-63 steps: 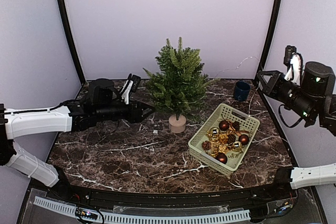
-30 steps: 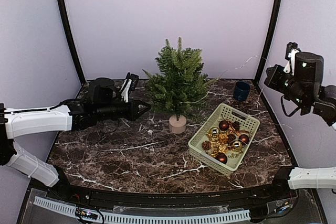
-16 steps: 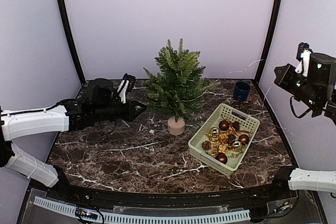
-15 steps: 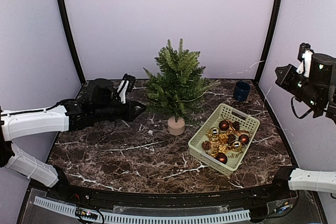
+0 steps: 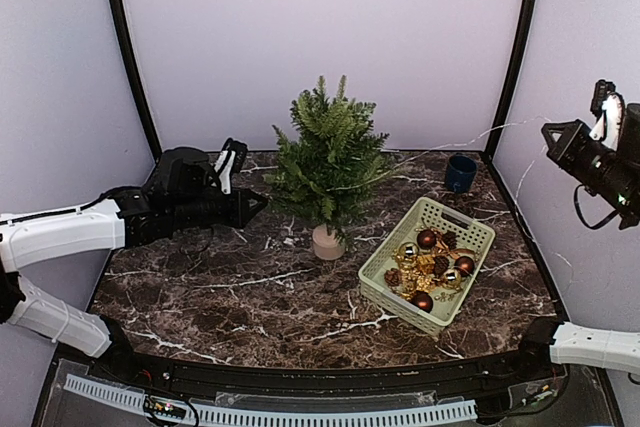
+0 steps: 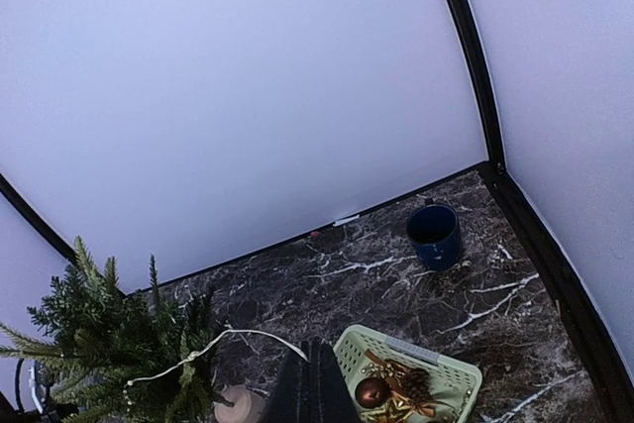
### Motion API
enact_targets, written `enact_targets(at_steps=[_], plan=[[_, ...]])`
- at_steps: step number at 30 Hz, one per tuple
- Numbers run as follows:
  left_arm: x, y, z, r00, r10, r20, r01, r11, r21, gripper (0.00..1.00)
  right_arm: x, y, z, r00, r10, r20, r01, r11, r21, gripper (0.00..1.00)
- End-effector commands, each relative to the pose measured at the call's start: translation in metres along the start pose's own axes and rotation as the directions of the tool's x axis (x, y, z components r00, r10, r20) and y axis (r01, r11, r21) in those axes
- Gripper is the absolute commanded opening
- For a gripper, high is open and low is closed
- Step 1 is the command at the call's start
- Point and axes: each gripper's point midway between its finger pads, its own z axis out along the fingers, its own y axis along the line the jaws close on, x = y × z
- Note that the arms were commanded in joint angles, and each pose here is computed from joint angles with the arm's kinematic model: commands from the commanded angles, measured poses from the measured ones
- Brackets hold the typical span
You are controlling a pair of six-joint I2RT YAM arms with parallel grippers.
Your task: Decorate the small christmas tree
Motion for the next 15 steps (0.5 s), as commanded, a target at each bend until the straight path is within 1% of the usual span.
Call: enact_targets(at_steps=[1, 6, 15], plan=[[-0.015, 0.006, -0.012, 0.999, 0.014, 0.035, -0.013, 0.999, -0.029, 0.00, -0.026, 0.017, -0.014, 0.999, 0.026, 0.044, -0.022, 0.995, -0.095, 0.00], [-0.011, 0.017, -0.013, 1.000, 0.021, 0.020, -0.020, 0.997, -0.069, 0.00, -0.028, 0.030, -0.017, 0.999, 0.013, 0.034, -0.007, 0.987, -0.163, 0.00], [-0.012, 0.043, -0.022, 0.999, 0.024, 0.027, -0.020, 0.990, -0.138, 0.00, 0.011, 0.025, 0.002, 0.999, -0.014, -0.052, 0.007, 0.990, -0.141, 0.00]])
